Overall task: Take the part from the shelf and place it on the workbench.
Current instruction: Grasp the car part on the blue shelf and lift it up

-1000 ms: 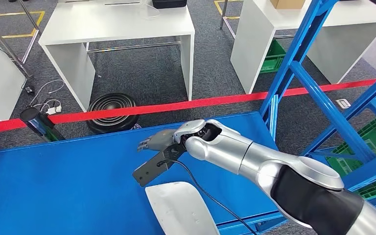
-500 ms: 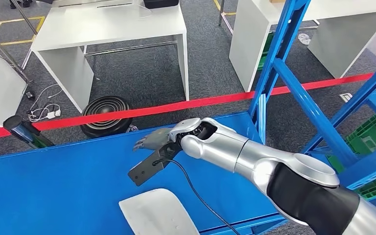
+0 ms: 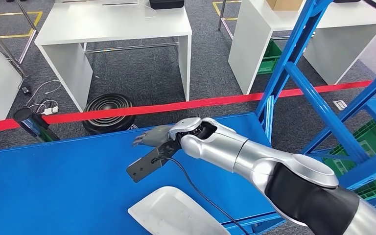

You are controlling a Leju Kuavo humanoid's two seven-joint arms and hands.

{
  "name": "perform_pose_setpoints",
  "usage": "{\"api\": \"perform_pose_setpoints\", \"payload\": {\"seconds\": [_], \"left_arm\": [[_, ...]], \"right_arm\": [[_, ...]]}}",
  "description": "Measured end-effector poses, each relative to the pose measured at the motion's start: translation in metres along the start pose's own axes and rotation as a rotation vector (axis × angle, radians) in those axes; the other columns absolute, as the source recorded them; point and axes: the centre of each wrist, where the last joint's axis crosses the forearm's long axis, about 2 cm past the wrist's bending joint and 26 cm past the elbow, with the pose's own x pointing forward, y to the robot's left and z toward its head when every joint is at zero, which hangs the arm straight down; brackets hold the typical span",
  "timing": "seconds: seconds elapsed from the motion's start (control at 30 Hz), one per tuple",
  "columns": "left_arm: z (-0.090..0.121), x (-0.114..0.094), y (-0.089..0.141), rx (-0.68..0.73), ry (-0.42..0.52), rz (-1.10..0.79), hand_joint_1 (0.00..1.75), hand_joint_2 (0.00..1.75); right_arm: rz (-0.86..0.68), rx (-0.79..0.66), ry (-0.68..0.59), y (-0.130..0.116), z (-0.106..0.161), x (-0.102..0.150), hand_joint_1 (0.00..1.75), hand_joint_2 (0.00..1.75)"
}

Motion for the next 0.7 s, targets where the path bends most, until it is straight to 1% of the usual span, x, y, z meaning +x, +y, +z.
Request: {"api": "perform_pose_setpoints", "payload": {"seconds": [0.13, 0.3, 0.43, 0.7], "left_arm": [[0.0002, 0.0012, -0.0007, -0.001, 0.006, -0.007, 0.00, 0.00], [0.0010, 0.0062, -0.0025, -0.004, 0.002, -0.008, 0.00, 0.00], [0.0011, 0.0064, -0.0032, -0.006, 0.004, -0.010, 0.00, 0.00], [0.0011, 0.0067, -0.0026, -0.003, 0.006, -0.011, 0.00, 0.00]], "right_arm": [[-0.011, 0.000, 0.018, 0.0068, 0.0002, -0.0047, 0.00, 0.00], [-0.006, 0.000, 0.034, 0.0026, 0.0023, -0.0061, 0.00, 0.00], [-0.008, 0.000, 0.042, 0.0027, 0.0028, -0.0069, 0.00, 0.00], [-0.017, 0.003, 0.047, 0.0100, 0.0017, -0.0087, 0.00, 0.00]]}}
